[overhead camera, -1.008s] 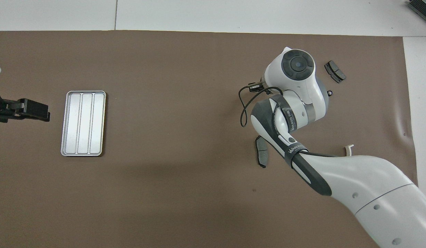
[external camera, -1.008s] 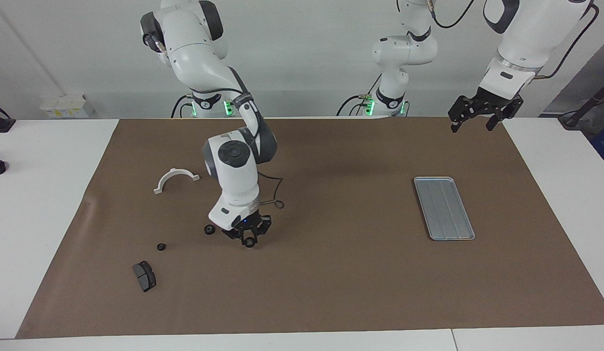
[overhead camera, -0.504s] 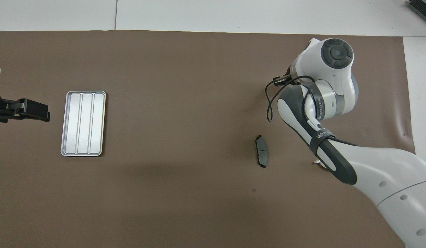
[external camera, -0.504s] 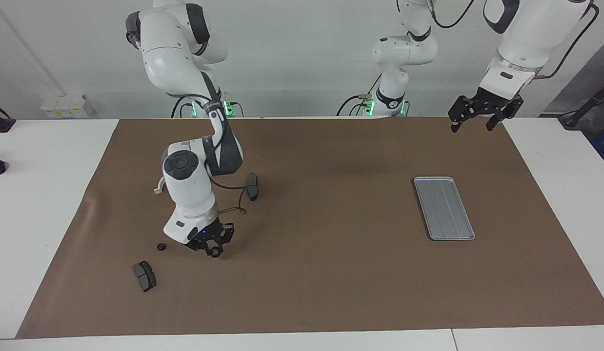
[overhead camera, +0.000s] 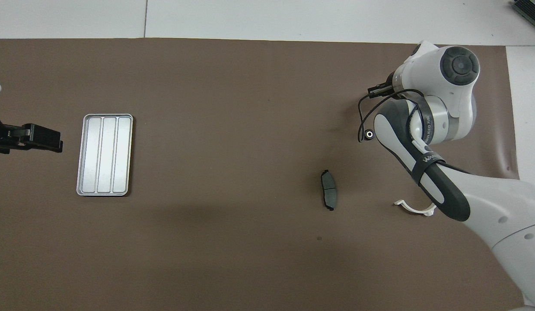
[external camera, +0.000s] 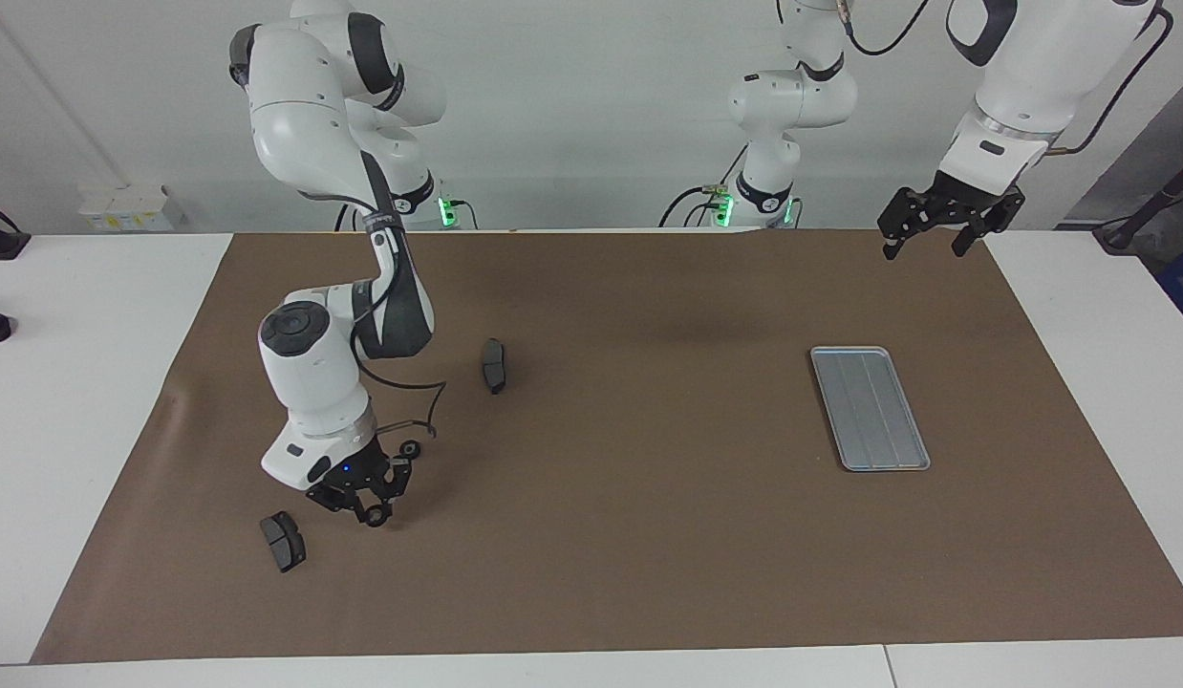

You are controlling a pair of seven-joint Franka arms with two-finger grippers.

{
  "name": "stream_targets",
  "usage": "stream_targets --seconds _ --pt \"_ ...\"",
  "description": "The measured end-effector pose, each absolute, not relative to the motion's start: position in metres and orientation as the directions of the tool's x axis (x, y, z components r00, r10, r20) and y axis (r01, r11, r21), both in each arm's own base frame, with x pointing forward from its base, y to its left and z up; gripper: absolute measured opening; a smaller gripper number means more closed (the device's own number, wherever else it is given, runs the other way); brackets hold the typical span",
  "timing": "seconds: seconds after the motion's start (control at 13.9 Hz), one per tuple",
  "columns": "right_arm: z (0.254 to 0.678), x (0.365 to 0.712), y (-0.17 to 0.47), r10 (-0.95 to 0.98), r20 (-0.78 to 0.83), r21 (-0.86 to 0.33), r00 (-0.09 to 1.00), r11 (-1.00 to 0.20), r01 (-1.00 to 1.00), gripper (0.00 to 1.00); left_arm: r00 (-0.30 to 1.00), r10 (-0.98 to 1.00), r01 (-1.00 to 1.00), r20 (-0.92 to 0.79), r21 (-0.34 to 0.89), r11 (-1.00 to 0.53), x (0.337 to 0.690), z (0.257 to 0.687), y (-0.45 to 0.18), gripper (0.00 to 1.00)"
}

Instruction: Place bearing gear from tray to pile

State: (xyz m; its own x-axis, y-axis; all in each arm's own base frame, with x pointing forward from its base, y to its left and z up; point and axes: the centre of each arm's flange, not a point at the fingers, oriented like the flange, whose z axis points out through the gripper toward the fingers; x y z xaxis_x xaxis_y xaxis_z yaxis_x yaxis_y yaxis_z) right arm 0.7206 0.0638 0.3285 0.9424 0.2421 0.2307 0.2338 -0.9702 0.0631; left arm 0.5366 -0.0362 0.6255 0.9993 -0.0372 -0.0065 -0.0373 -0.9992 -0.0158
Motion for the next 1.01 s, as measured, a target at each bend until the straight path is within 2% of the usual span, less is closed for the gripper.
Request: stream_targets --seconds 0.14,0.22,0.29,0.36,0.5,0.79,1.01 --pt "0.328 0.721 0.064 0.242 0.231 0.063 0.943 -0.970 0.234 0.35 0.999 -0.037 -0.037 -0.007 -0.016 -0.999 0.537 0.625 -0.036 1.00" --pt "0.329 0.721 0.064 0.242 0.233 0.063 0.942 -0.970 0.233 0.41 0.999 -0.037 -0.037 -0.007 -0.016 -0.999 0.537 0.625 -0.036 1.00" --pt "0.333 0.723 0.063 0.241 0.240 0.064 0.940 -0.971 0.232 0.41 0.999 -0.037 -0.037 -0.007 -0.016 -0.999 0.537 0.625 -0.036 1.00" --pt "0.338 0.725 0.063 0.240 0.239 0.065 0.941 -0.971 0.231 0.48 0.999 -0.037 -0.037 -0.007 -0.016 -0.999 0.537 0.625 -0.036 1.00" --pt "0.350 0.726 0.061 0.236 0.208 0.065 0.949 -0.972 0.227 0.50 0.999 -0.037 -0.037 -0.007 -0.016 -0.999 0.537 0.625 -0.036 1.00" --pt "0.408 0.725 0.051 0.215 0.108 0.067 0.971 -0.976 0.209 0.50 0.999 -0.037 -0.037 -0.007 -0.016 -0.999 0.537 0.625 -0.036 1.00" --pt "0.458 0.707 0.048 0.205 0.054 0.071 0.977 -0.977 0.201 0.50 0.999 -0.037 -0.037 -0.007 -0.016 -0.999 0.537 0.625 -0.036 1.00"
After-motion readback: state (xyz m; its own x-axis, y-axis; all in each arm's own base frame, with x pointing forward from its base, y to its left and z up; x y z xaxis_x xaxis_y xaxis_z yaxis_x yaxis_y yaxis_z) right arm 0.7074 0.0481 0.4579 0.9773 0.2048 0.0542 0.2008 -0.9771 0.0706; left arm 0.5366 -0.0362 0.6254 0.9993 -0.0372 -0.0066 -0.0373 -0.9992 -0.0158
